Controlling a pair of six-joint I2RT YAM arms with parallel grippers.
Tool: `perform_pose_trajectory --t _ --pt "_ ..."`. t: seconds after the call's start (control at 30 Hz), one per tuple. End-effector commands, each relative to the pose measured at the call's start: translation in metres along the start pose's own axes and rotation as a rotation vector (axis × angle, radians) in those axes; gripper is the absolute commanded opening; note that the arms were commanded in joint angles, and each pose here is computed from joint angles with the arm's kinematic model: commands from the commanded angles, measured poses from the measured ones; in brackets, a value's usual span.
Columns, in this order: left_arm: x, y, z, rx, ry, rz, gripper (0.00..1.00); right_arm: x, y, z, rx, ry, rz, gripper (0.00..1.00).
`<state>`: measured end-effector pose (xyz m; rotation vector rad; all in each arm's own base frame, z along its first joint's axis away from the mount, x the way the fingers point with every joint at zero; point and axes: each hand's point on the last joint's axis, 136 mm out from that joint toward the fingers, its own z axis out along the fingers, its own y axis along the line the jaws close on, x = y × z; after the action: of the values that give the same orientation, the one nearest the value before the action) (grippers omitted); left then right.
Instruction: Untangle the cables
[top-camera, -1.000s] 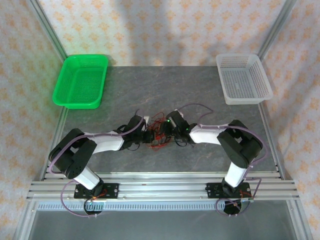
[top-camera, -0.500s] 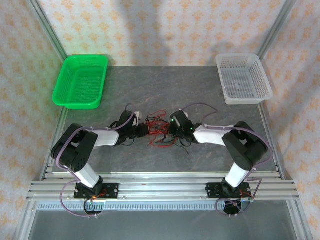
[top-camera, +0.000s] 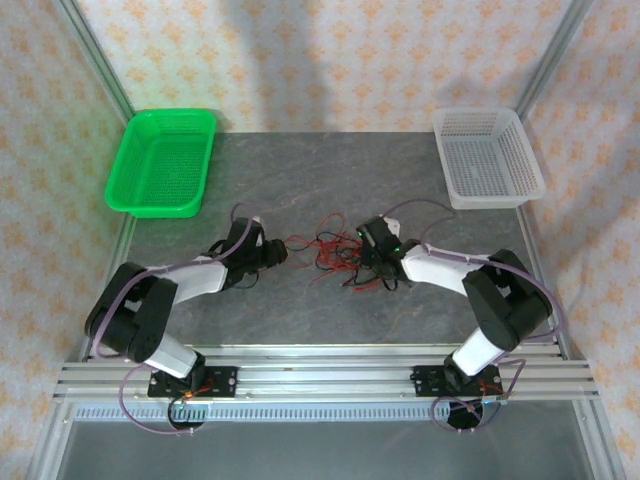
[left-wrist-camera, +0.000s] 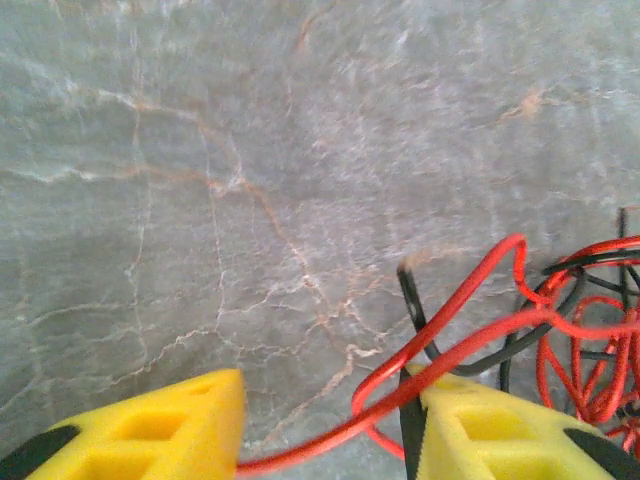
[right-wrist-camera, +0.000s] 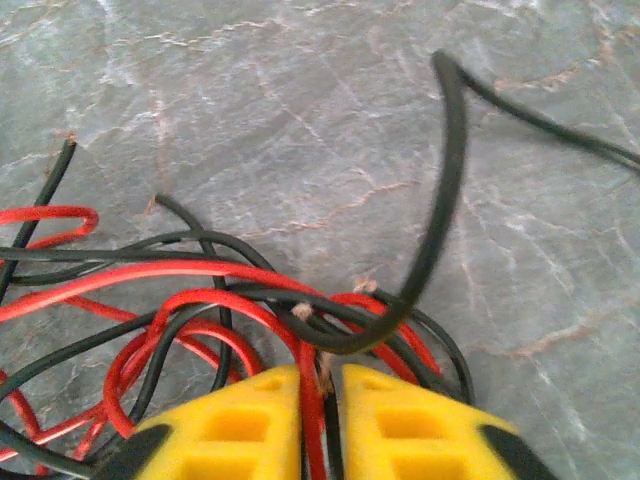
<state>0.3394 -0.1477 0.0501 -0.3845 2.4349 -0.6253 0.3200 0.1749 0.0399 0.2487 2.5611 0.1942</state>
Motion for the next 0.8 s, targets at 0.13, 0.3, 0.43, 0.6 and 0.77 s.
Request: perform_pose_trajectory --t 0.13,0.3,0.43,0.6,0.77 --pt "-0.029 -0.034 -0.043 -0.009 -0.103 0.052 0.66 -0.012 -0.003 -0.025 -0.008 -0.023 -0.011 0.46" --pt "-0.037 -0.066 -0.057 -0.036 -0.127 0.143 0.67 -0.03 0.013 -0.061 -0.11 -0.068 0.01 0.6" --pt "-0.042 -0.078 -0.056 -0.041 -0.133 0.164 0.67 -0.045 0.026 -0.09 -0.199 -0.107 0.027 0.62" --pt "-0.049 -0.091 -0.046 -0.056 -0.121 0.208 0.67 -0.062 0.053 -0.12 -0.343 -0.135 0.045 0.62" --pt "-0.055 -0.126 -0.029 0.045 -0.109 0.325 0.65 -0.074 0.072 -0.125 -0.408 -0.138 0.066 0.62"
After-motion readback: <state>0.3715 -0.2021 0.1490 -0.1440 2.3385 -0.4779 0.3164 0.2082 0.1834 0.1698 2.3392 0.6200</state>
